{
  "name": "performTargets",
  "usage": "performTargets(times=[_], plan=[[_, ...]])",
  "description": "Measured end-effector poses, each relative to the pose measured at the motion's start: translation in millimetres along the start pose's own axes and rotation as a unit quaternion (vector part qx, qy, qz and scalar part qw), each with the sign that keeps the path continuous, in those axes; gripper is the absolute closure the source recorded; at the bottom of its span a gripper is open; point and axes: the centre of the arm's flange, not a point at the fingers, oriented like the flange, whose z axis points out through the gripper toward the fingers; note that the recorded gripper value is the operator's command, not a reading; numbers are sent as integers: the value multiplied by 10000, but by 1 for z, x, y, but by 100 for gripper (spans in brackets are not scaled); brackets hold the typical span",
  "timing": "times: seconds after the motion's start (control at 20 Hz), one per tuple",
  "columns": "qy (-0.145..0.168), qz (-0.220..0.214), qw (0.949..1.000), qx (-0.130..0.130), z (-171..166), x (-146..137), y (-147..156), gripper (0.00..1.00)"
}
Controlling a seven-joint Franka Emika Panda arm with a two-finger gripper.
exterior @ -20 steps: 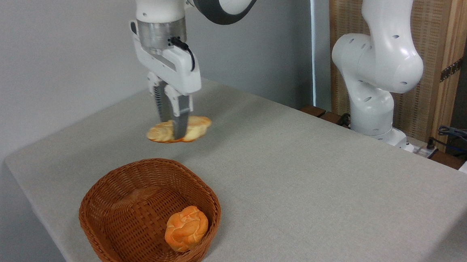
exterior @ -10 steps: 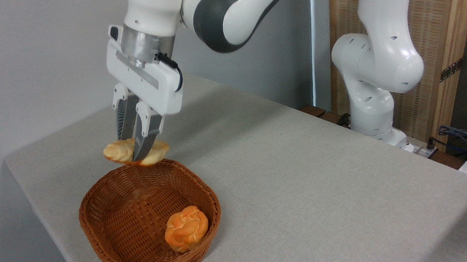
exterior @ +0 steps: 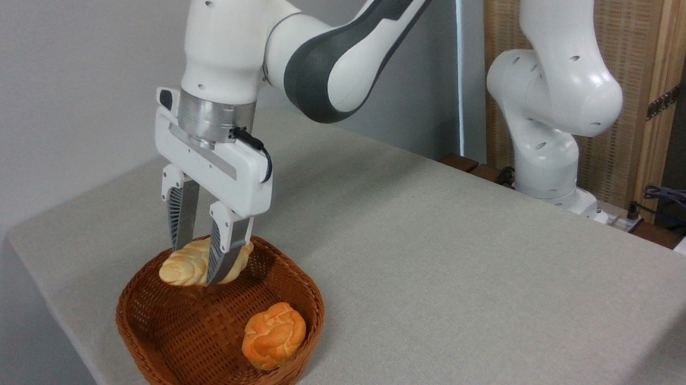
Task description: Put bread into the basket
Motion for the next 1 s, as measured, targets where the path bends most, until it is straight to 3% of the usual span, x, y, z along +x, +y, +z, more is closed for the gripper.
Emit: performTargets(times=[0.3,1.0], plan=[[-84,-17,10000,-31,15,0,-3,0],[184,-50,9997,149,-4,12,-14,0]])
